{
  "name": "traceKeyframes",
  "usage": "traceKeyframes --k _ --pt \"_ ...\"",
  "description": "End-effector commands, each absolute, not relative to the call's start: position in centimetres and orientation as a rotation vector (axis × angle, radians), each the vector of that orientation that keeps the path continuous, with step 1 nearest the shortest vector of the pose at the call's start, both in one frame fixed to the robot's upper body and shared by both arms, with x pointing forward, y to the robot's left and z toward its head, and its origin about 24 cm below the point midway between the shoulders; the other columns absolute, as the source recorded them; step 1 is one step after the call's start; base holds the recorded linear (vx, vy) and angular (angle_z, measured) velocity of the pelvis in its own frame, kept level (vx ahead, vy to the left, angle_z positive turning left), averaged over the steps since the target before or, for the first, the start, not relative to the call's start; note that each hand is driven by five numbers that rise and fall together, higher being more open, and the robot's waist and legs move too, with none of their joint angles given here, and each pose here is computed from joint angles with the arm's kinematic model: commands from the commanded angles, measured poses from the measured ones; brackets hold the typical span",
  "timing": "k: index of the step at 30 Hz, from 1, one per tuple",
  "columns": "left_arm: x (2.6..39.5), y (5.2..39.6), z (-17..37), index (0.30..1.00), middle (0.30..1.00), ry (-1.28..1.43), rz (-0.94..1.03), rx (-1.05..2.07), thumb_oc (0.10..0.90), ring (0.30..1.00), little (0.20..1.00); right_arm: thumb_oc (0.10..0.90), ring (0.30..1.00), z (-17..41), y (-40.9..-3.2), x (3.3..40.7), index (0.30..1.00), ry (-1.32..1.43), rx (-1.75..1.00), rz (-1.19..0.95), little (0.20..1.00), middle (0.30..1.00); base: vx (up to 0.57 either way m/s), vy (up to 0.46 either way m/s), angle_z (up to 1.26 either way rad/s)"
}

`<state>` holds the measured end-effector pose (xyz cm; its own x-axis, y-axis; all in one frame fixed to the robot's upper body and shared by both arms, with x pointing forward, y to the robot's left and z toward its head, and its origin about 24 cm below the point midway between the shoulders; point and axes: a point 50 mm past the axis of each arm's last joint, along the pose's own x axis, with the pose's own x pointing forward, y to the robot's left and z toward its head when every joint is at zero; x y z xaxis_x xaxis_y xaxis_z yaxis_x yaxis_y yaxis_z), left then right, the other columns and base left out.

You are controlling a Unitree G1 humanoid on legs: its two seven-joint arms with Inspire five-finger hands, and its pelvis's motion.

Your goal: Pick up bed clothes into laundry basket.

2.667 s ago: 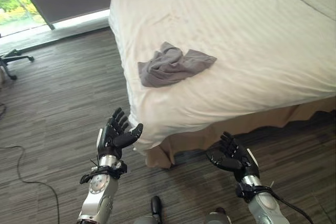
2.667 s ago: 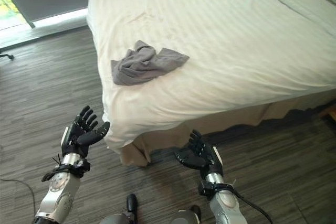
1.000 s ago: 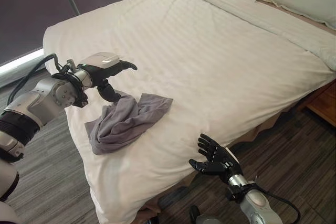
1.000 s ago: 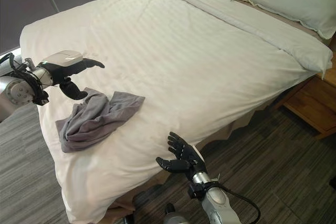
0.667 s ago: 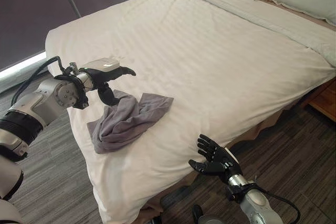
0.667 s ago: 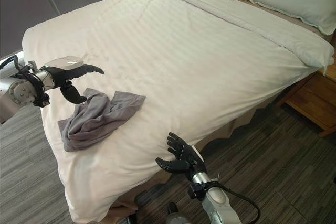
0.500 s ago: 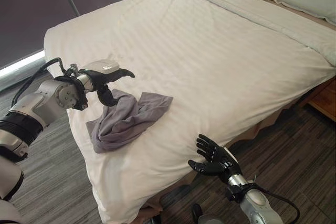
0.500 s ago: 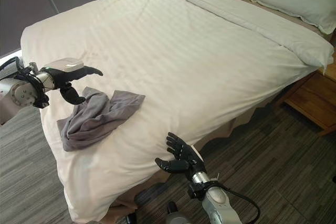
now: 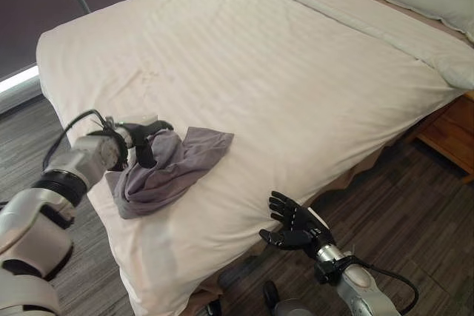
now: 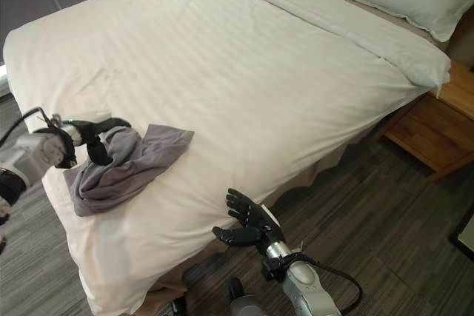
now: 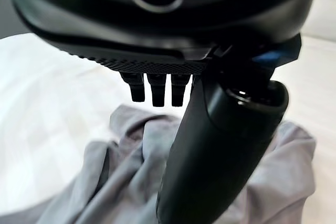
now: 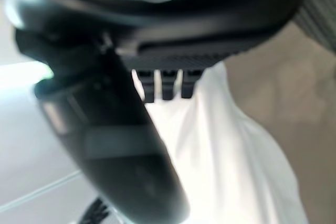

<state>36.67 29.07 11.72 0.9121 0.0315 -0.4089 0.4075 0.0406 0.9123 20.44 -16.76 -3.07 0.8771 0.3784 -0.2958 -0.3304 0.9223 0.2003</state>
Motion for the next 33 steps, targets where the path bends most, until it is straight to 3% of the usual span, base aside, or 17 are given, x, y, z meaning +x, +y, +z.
traceKeyframes --k 1,7,10,11,12,18,21,33 --pt "37.4 31.9 14.6 0.9 0.9 0.342 -0.005 1.386 0.8 0.9 0.9 0.8 0.9 -2.5 -14.1 20.2 0.9 0.295 0.203 0.499 0.9 0.9 -0.06 -0.004 -0.15" --pt "34.3 31.6 5.3 0.9 0.9 0.602 -0.033 1.24 0.8 0.9 0.9 0.8 0.9 -2.2 -12.7 20.0 0.9 0.299 0.225 0.559 0.9 0.9 -0.02 0.011 -0.16" --pt "33.4 30.9 3.2 0.9 0.9 0.649 -0.071 1.205 0.8 0.9 0.9 0.8 0.9 -2.4 -12.4 19.7 0.9 0.312 0.218 0.581 0.9 0.9 0.02 0.021 -0.14" --pt "32.8 30.1 1.7 0.42 0.42 0.671 -0.112 1.168 0.48 0.42 0.42 0.8 0.9 -2.7 -12.5 19.6 0.9 0.328 0.208 0.582 0.9 0.9 0.03 0.007 -0.02" --pt "32.8 30.1 1.7 0.3 0.3 0.672 -0.113 1.168 0.4 0.3 0.3 0.8 0.9 -2.7 -12.5 19.6 0.9 0.329 0.207 0.582 0.9 0.9 0.09 0.015 -0.06" --pt "34.2 30.5 5.0 0.3 0.3 0.501 -0.045 1.111 0.4 0.3 0.3 0.8 0.9 -2.5 -13.1 19.5 0.9 0.316 0.178 0.582 0.9 0.9 0.04 -0.001 -0.01" --pt "36.1 28.7 11.6 0.3 0.3 0.117 0.0 1.038 0.4 0.3 0.3 0.8 0.9 -2.4 -13.8 19.7 0.9 0.3 0.192 0.533 0.9 0.9 0.01 -0.039 0.11" --pt "31.5 23.7 20.8 0.3 0.3 -0.542 -0.129 0.47 0.4 0.3 0.3 0.8 0.9 -2.8 -15.0 19.5 0.9 0.302 0.165 0.456 0.9 0.9 0.01 -0.015 0.17"
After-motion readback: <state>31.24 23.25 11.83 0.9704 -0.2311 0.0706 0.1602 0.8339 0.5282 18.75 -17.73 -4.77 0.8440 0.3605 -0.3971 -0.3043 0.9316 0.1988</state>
